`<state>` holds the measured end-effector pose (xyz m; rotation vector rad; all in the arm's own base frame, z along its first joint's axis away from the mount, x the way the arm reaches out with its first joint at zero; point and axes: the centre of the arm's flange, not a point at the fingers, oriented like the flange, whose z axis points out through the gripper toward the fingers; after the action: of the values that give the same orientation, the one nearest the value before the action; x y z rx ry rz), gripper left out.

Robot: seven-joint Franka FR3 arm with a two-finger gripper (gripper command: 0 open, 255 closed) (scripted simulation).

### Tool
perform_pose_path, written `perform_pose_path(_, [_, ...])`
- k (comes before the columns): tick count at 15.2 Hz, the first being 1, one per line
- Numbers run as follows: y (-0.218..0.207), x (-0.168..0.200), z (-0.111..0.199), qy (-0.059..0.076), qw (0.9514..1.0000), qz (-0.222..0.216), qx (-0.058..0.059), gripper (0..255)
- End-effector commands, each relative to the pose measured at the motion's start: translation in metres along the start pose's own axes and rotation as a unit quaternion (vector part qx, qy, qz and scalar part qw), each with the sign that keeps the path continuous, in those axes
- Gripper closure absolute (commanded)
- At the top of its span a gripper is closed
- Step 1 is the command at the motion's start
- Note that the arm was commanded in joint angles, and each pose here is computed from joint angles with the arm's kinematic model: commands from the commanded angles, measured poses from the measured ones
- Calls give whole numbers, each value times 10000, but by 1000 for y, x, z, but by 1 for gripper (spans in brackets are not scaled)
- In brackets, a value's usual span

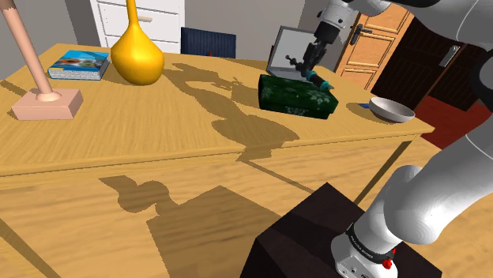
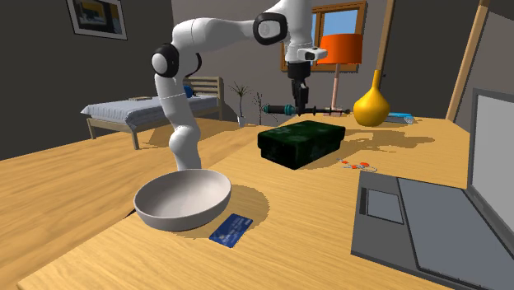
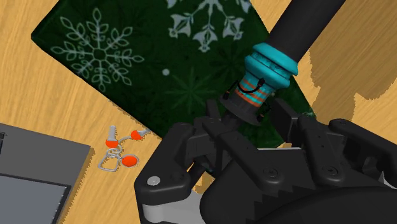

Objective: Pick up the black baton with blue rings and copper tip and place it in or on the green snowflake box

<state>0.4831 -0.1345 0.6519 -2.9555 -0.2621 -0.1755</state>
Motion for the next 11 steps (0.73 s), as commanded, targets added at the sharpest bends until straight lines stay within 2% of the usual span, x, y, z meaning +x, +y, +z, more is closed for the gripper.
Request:
perform_pose_path(1, [2, -2, 11, 3, 10000, -1, -1, 255])
perform_pose_path(5, [6, -6, 36, 3, 10000, -1, -1, 255])
perform_pose_path(11, [6, -6, 36, 3, 10000, -1, -1, 255])
